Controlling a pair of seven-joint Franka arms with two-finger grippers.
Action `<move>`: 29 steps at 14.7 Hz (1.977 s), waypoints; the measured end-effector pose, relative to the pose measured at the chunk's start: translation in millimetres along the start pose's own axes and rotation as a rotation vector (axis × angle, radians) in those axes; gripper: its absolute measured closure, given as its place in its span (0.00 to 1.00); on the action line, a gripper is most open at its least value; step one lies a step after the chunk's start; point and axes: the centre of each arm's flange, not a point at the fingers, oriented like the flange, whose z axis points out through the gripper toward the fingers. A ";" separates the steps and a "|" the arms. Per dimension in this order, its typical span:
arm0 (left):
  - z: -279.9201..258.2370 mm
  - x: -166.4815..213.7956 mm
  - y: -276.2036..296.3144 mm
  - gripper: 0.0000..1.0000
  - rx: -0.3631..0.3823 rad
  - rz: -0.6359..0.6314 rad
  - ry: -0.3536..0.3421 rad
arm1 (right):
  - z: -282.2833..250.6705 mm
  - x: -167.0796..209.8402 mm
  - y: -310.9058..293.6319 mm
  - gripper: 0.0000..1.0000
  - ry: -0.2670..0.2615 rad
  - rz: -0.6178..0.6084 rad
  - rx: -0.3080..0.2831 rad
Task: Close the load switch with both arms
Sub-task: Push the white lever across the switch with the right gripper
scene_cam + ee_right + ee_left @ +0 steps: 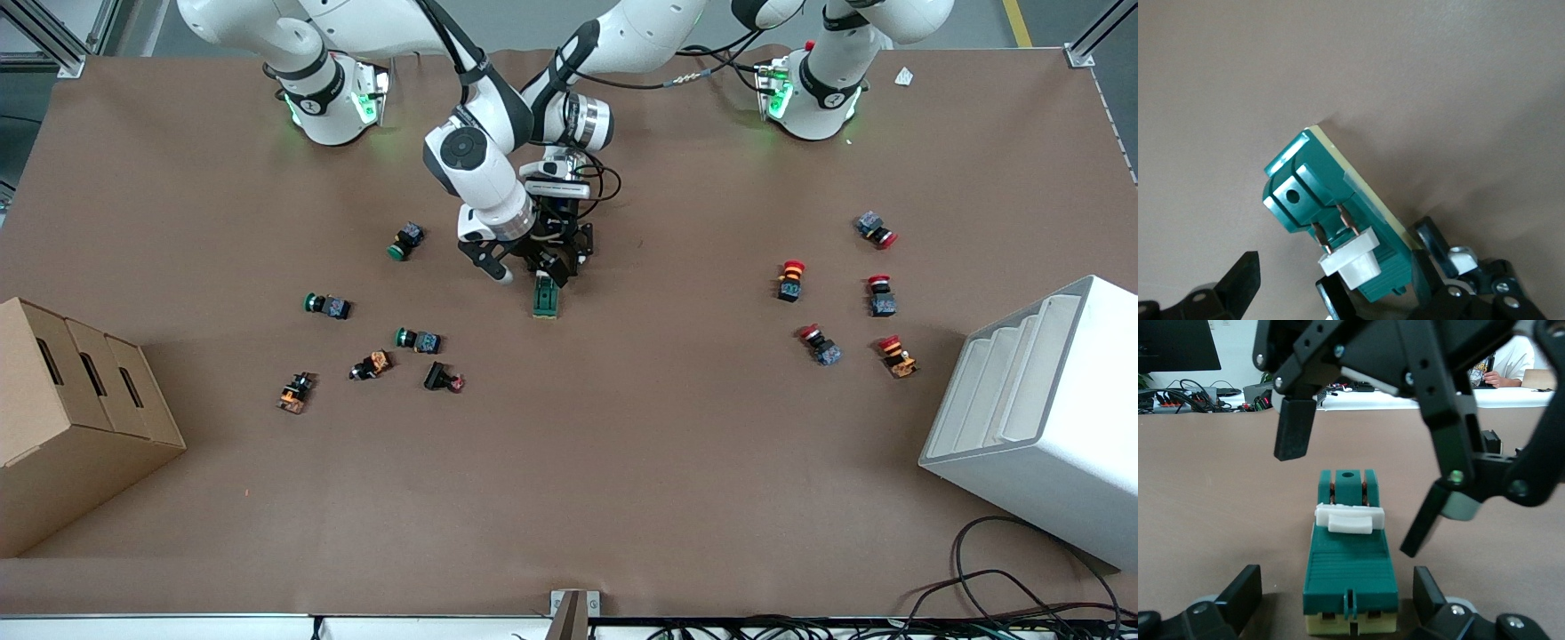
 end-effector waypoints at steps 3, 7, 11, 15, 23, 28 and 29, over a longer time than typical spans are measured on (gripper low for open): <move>0.0 -0.5 -0.1 0.00 -0.001 0.001 0.003 | 0.9 -2.6 -7.4 0.00 -0.003 0.021 0.011; 0.0 -0.7 -0.2 0.00 -0.001 0.002 0.004 | 5.4 -5.8 -10.0 0.00 -0.006 0.026 0.010; 0.1 -0.9 -0.2 0.00 -0.002 0.002 0.005 | 9.7 -7.5 -8.8 0.00 -0.008 0.030 0.004; 0.4 -1.4 -0.8 0.00 -0.007 0.006 0.009 | 11.9 -7.2 -14.9 0.00 -0.009 0.062 0.011; 0.8 -2.1 -2.0 0.00 -0.013 0.010 0.013 | 7.2 -1.4 -23.7 0.00 -0.015 0.108 -0.006; 1.0 -2.2 -2.3 0.00 -0.014 0.011 0.014 | -21.2 38.0 -62.9 0.00 -0.007 0.161 0.042; 1.0 -2.2 -2.4 0.00 -0.014 0.011 0.014 | -26.3 44.9 -69.7 0.00 -0.007 0.166 0.051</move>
